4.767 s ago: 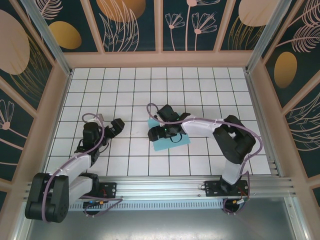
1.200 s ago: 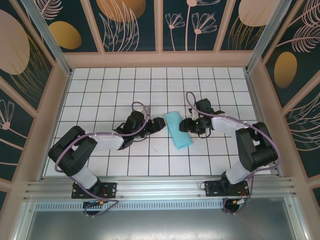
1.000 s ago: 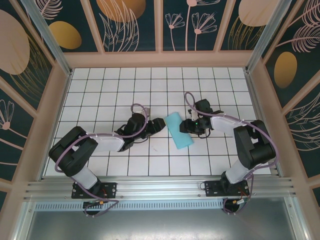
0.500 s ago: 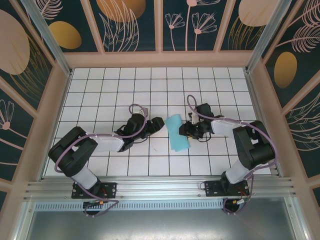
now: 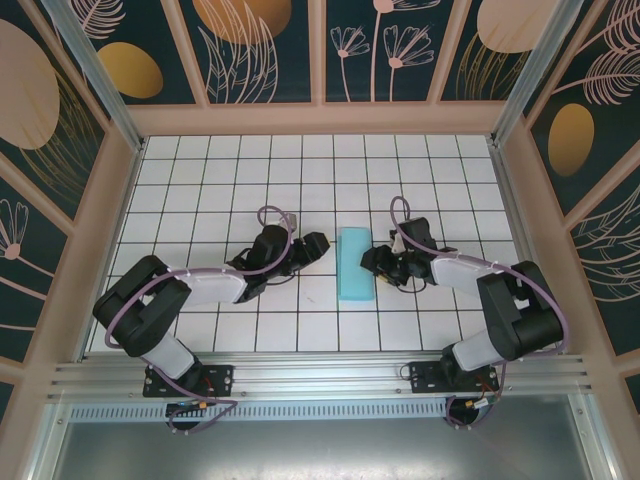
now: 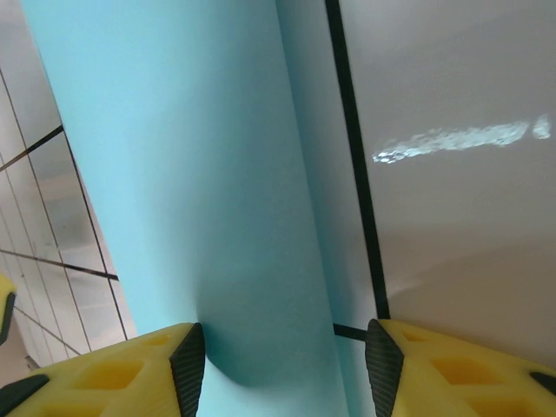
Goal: Fold a paper plane with a square sheet of paper (pick it up from the middle)
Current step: Hold the square sheet of paper at the center of the table.
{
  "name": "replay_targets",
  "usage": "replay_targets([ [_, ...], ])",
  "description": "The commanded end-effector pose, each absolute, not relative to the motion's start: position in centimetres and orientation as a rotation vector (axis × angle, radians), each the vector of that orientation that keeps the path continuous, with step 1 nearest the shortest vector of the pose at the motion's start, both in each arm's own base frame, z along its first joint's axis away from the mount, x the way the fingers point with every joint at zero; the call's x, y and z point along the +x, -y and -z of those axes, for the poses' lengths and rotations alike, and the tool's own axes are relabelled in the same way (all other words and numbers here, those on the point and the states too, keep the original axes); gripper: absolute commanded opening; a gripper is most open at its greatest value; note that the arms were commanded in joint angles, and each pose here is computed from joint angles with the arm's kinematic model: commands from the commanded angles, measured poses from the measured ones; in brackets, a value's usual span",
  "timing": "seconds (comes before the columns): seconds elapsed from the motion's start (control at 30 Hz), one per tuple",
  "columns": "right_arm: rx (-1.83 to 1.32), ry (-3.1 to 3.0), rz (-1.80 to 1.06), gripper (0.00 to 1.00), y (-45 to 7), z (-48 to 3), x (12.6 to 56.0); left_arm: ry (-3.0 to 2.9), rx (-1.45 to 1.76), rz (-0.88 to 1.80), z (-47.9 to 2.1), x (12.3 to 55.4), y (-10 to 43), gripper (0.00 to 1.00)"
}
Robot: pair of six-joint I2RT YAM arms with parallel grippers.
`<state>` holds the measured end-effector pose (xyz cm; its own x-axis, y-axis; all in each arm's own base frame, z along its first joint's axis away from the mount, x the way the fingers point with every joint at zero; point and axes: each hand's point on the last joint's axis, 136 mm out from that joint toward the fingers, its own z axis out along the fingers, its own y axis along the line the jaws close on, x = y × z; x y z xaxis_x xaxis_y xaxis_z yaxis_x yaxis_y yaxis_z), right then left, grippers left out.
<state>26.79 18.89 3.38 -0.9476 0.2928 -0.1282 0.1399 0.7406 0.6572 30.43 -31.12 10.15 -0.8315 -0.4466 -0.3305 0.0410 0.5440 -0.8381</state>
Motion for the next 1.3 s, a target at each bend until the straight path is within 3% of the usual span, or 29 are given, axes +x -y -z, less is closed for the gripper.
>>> replay_targets([
  [0.0,0.341,-2.699,-0.940,0.55,-18.5,-3.7,27.8,-2.272,-0.278,1.269,-10.6,30.6,32.2,0.62],
  [1.27,-0.148,-2.852,-0.774,0.49,-20.3,-2.7,27.3,-2.315,-0.258,1.272,-9.8,30.6,33.0,0.56],
])
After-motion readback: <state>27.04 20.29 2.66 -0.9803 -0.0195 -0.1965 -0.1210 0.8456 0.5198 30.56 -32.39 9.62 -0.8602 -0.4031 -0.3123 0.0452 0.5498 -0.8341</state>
